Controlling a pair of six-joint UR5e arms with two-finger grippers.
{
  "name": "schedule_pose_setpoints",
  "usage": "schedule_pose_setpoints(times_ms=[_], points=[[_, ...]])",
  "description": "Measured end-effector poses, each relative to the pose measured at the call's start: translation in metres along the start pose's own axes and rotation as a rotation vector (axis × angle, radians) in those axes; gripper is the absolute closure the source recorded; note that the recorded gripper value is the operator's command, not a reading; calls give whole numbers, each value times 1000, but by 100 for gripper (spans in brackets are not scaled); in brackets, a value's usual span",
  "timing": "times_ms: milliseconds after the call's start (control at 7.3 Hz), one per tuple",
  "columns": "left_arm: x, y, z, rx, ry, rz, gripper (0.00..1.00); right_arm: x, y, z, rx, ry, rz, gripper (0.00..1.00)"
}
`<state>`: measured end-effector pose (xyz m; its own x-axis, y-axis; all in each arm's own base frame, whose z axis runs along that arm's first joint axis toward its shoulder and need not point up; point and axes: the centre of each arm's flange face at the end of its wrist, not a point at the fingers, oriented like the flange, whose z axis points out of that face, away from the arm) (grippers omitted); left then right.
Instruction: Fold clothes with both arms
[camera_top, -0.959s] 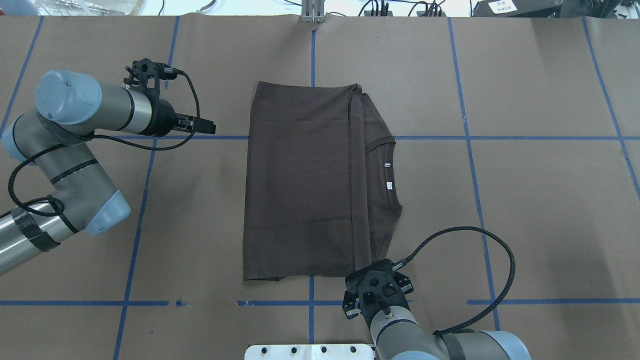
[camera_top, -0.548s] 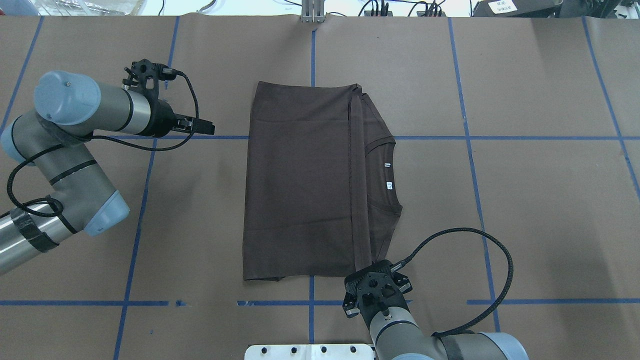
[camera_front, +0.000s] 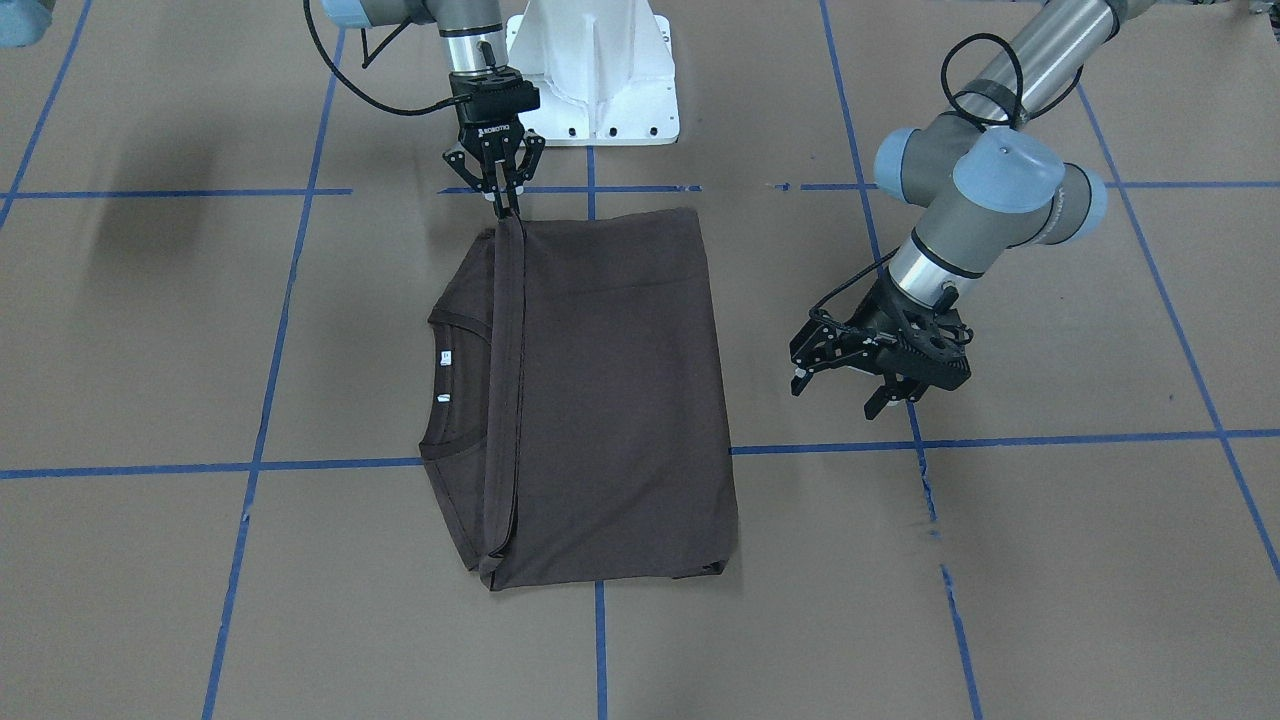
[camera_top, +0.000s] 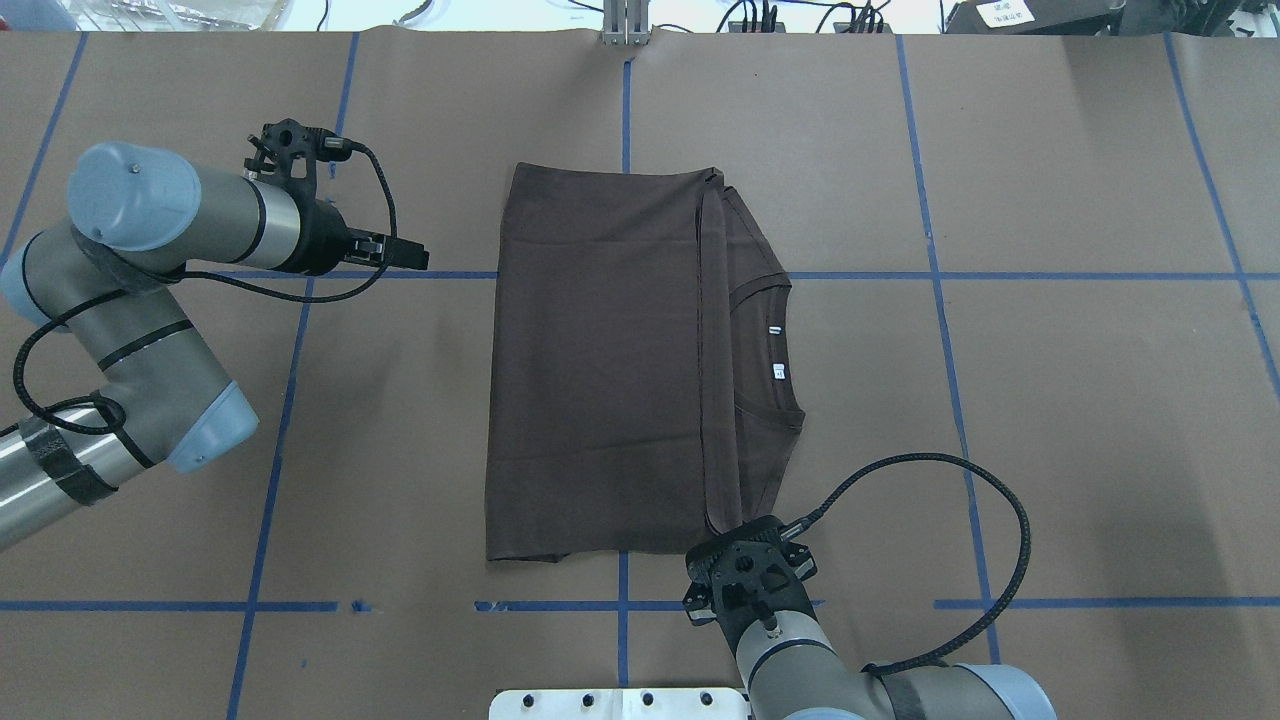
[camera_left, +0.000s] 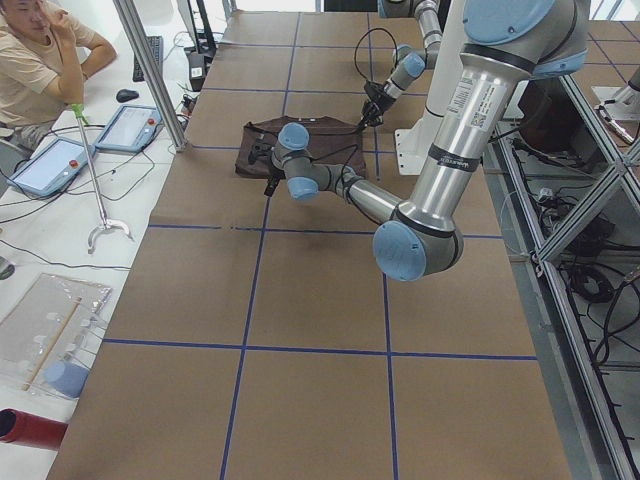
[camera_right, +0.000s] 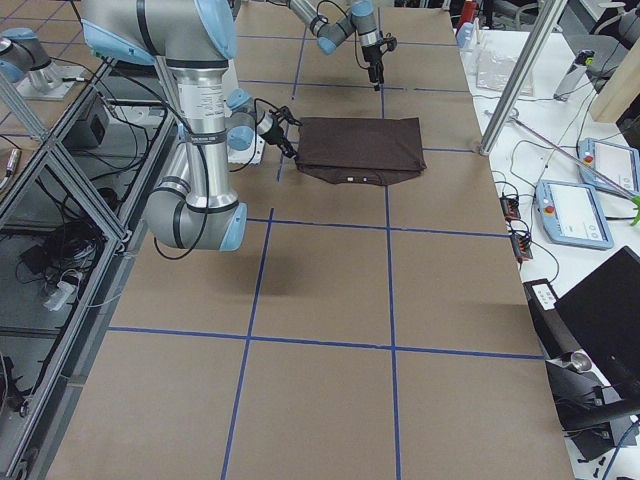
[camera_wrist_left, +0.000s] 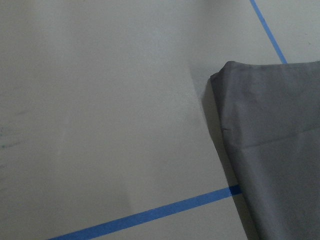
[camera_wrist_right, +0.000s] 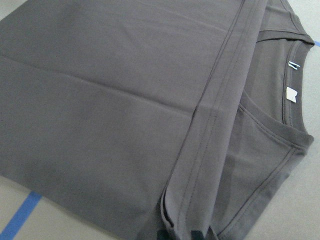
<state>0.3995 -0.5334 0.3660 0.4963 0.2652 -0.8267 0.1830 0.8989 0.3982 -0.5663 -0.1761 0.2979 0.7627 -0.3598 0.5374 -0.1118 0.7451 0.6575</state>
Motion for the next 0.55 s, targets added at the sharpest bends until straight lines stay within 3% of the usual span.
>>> schedule_pose_setpoints(times_ms=[548], points=[[0, 0, 0, 0, 0, 0, 0, -3, -4, -3, 13, -8, 9, 72]])
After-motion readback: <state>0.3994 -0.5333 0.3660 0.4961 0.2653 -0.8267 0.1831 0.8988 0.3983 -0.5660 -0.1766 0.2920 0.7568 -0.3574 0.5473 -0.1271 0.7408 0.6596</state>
